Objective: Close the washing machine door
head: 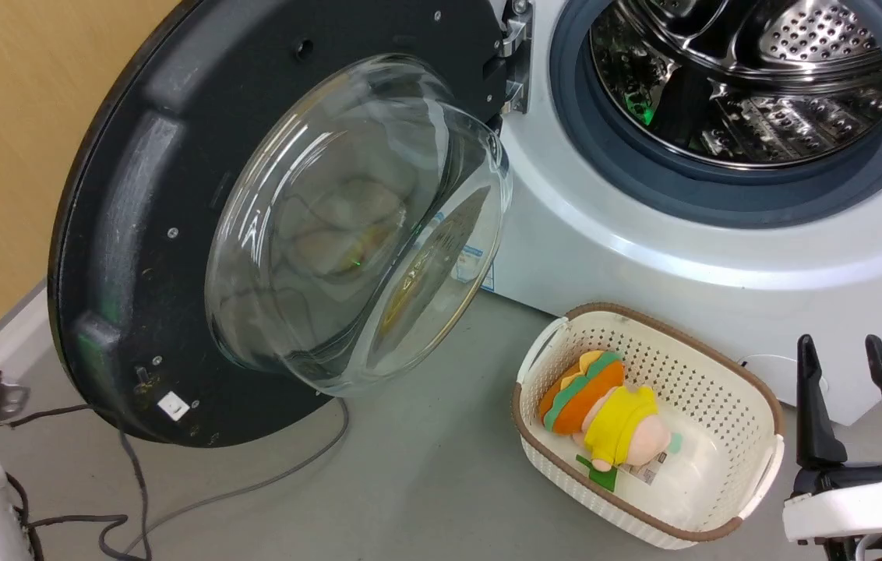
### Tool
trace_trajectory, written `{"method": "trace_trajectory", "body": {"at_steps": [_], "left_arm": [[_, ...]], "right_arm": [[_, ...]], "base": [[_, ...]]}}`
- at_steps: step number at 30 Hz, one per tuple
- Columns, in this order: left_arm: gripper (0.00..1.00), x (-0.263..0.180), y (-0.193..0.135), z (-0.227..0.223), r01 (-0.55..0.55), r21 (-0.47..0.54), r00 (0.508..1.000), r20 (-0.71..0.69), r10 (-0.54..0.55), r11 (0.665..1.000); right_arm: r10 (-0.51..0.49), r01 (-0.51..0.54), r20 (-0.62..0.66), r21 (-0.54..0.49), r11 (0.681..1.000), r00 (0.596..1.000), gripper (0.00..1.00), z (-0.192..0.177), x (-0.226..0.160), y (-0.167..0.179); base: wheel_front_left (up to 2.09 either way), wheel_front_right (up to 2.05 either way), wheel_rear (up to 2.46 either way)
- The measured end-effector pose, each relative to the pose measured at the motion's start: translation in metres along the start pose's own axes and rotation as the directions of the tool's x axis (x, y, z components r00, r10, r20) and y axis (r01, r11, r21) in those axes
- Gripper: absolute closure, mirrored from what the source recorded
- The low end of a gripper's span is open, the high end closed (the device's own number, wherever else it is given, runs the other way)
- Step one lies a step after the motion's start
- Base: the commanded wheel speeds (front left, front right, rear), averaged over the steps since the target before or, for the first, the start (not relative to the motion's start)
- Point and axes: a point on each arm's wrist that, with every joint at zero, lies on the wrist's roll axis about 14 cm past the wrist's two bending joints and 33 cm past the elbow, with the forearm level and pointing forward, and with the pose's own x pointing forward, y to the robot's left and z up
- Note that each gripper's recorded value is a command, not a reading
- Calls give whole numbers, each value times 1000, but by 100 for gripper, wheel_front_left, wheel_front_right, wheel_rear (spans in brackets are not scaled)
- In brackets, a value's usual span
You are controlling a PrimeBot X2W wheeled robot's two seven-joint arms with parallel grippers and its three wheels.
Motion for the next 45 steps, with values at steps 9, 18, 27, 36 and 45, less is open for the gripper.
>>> {"method": "trace_trajectory", "body": {"at_steps": [9, 18, 27, 36, 45], "left_arm": [[100, -20, -14, -42, 80, -122, 978, -180, -101, 989], [100, -50, -39, -72, 177, -179, 918, -324, -228, 968], [100, -93, -90, -123, 332, -220, 767, -502, -399, 917], [100, -127, -137, -181, 446, -287, 578, -631, -517, 848], [100, -150, -181, -243, 500, -380, 397, -698, -596, 778]], "right_arm": [[4, -4, 16, 14, 1000, 1000, 0, -2, 7, 1], [17, -18, 36, 31, 999, 999, 0, -3, 15, 6], [5, -8, 70, 40, 999, 998, 0, 4, 18, 3], [-53, 50, 94, 28, 998, 994, 0, 17, 6, -17], [-152, 153, 111, 1, 988, 982, 0, 29, -19, -51]], "base": [[0, 0, 0], [0, 0, 0], [0, 0, 0], [0, 0, 0], [0, 0, 0]]}}
